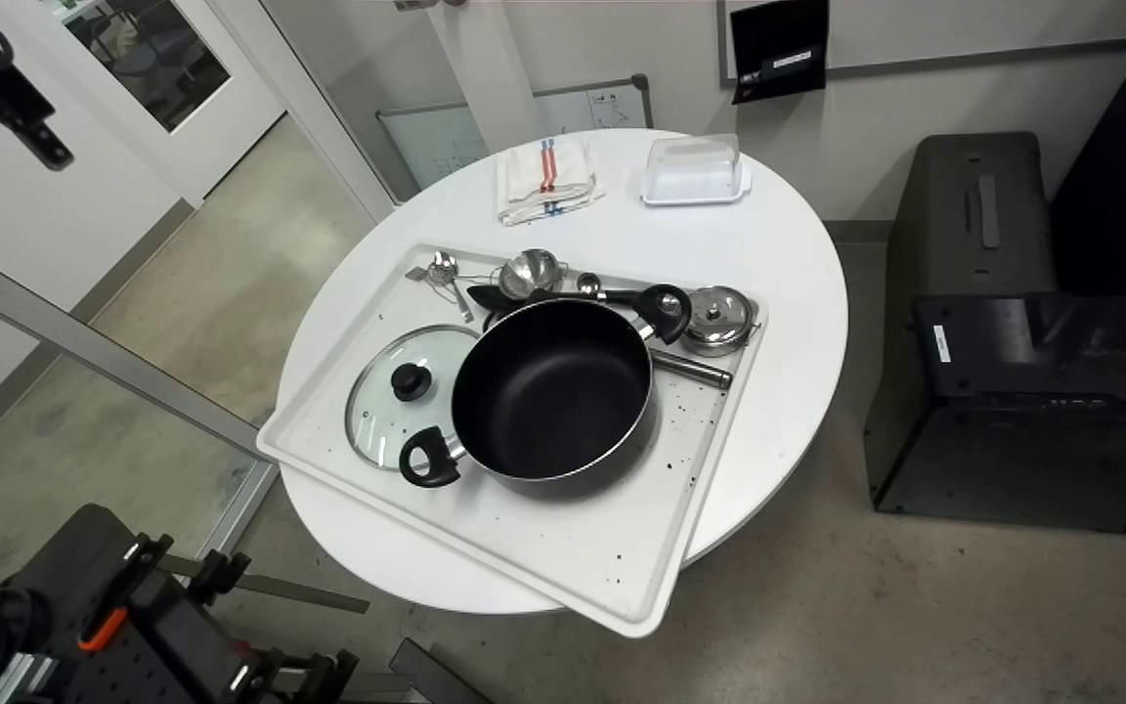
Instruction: Put the glass lid on the black pot
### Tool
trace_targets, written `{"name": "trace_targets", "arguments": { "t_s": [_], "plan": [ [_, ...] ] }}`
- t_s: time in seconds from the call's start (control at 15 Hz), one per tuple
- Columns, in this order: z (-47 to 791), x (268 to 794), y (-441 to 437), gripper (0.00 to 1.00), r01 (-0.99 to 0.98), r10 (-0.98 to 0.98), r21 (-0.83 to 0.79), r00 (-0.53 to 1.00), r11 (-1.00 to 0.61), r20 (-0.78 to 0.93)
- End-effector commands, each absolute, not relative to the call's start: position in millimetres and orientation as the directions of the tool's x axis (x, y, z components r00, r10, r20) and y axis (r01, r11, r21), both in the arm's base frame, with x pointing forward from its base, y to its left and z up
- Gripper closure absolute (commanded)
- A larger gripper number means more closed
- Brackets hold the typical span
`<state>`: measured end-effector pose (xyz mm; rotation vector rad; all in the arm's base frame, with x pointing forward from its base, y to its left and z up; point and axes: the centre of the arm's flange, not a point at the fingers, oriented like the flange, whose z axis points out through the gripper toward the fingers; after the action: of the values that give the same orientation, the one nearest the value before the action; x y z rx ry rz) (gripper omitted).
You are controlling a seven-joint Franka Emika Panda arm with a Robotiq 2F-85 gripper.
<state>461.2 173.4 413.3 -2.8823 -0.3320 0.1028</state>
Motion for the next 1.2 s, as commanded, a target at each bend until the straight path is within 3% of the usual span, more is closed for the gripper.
{"name": "trace_targets", "arguments": {
  "t_s": [0.0,1.13],
  "plan": [
    [381,482,165,0.0,0.176,0.182,-0.215,0.983,-0.961,-0.007],
    [185,518,117,0.0,0.05,0.05,-0.002,0.998,-0.999,0.04]
  ]
}}
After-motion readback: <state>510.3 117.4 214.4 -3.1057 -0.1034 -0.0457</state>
